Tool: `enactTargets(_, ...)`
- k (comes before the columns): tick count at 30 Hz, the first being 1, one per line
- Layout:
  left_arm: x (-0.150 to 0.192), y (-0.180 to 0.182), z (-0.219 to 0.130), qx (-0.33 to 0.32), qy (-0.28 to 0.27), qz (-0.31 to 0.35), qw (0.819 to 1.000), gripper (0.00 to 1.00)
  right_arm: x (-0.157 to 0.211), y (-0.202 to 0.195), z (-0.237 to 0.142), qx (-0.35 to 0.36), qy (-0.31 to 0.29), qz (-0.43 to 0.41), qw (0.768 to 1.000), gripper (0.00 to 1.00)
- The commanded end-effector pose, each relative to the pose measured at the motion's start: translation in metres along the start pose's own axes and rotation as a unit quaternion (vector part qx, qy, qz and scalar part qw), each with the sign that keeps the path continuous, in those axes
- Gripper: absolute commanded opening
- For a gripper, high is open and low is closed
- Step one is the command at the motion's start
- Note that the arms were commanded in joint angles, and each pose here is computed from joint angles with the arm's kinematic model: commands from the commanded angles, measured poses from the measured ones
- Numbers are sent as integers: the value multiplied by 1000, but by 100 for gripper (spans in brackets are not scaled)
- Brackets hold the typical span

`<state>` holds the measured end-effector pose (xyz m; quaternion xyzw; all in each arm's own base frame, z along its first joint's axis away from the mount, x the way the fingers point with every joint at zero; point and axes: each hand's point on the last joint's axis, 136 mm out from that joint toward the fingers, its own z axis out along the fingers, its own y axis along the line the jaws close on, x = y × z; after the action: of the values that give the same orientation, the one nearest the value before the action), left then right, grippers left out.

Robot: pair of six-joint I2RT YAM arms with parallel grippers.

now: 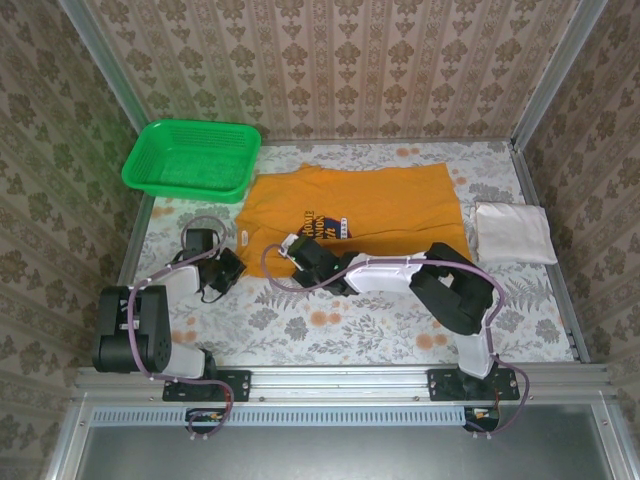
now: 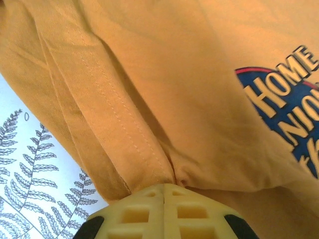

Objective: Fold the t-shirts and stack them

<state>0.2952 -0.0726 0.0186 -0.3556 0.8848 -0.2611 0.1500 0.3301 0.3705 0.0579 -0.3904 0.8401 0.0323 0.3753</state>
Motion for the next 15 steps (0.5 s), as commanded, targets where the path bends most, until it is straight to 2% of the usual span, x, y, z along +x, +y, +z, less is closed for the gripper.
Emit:
enactTargets(1, 15, 34, 0, -51, 21, -21, 998, 5, 6, -12, -8, 25, 10, -13, 1000, 0)
enactTargets(10, 14, 34, -6, -46, 18, -21, 999, 5, 22, -13, 1, 31, 36, -32, 998, 1)
enactTargets(12, 14, 30, -9, -40, 17, -20, 999, 5, 18, -5, -3, 7, 30, -33, 999, 20)
enactTargets(15, 11, 20, -20, -29, 7, -12, 999, 8, 5, -4, -16, -19, 3, -14, 1000, 44)
